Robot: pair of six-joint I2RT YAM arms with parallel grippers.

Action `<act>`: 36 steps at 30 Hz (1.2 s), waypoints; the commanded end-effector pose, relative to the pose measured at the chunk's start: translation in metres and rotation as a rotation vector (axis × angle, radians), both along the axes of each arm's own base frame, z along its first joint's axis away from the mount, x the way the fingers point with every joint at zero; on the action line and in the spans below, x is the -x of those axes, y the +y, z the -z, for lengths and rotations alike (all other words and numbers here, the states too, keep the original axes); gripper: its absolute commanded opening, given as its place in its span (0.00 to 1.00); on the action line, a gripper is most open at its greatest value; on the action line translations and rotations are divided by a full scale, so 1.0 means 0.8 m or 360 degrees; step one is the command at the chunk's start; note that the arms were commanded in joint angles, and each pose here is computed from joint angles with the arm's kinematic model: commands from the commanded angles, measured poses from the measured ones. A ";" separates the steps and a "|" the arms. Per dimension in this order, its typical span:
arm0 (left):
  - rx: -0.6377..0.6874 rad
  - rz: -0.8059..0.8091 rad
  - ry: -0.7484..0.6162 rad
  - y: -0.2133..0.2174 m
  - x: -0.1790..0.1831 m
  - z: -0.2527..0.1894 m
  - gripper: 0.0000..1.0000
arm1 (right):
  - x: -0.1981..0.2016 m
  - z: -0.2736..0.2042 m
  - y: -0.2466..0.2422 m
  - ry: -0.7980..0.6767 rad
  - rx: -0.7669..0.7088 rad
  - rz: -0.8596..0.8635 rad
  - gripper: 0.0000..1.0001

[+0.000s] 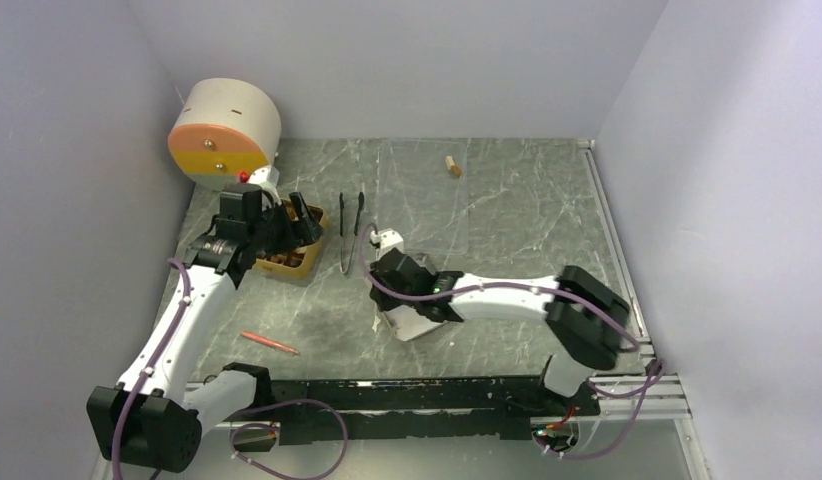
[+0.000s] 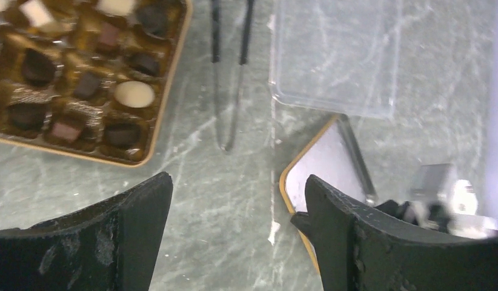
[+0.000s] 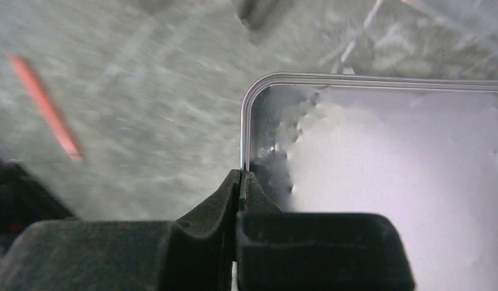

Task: Pack the chocolate
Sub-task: Pick up the box lid from the center of the board.

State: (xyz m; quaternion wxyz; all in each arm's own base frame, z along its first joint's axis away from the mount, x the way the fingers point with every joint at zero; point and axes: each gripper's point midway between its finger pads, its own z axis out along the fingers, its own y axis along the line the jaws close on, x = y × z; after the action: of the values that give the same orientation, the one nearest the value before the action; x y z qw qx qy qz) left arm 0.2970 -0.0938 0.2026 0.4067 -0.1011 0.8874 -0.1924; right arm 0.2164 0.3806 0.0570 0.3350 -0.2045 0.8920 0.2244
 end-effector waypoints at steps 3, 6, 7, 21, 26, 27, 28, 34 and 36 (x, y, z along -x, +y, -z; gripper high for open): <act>0.0272 0.0440 0.0001 -0.061 0.021 -0.043 0.80 | 0.003 -0.177 0.025 -0.0262 -0.0733 -0.0017 0.00; 0.0414 0.0554 -0.0016 -0.080 0.032 -0.061 0.77 | 0.008 -0.209 0.021 -0.0289 -0.0862 -0.0018 0.00; 0.0446 0.0570 -0.0015 -0.084 0.035 -0.064 0.77 | 0.010 -0.217 0.019 -0.0295 -0.0893 -0.0018 0.00; 0.0700 0.0717 0.0032 -0.114 0.054 -0.076 0.78 | 0.018 -0.243 0.017 -0.0334 -0.1009 -0.0027 0.00; 0.0709 0.0736 0.0091 -0.127 0.060 -0.061 0.70 | 0.016 -0.247 0.018 -0.0353 -0.1011 -0.0031 0.00; 0.0699 0.0737 0.0098 -0.130 0.060 -0.059 0.69 | 0.016 -0.248 0.018 -0.0356 -0.1017 -0.0030 0.00; 0.0689 0.0737 0.0103 -0.132 0.060 -0.057 0.68 | 0.016 -0.249 0.018 -0.0361 -0.1023 -0.0028 0.00; 0.0623 0.0741 0.0113 -0.145 0.058 -0.056 0.58 | 0.015 -0.250 0.020 -0.0363 -0.1019 -0.0034 0.00; 0.0598 0.0730 0.0111 -0.147 0.056 -0.055 0.56 | 0.015 -0.249 0.021 -0.0364 -0.1025 -0.0035 0.00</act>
State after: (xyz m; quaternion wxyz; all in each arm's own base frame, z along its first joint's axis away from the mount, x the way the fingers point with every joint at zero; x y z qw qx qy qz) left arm 0.2421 -0.2081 0.2342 0.2677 0.0177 0.8529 -0.4478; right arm 0.2037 0.3904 0.2233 0.4524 -0.1287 0.7652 0.4396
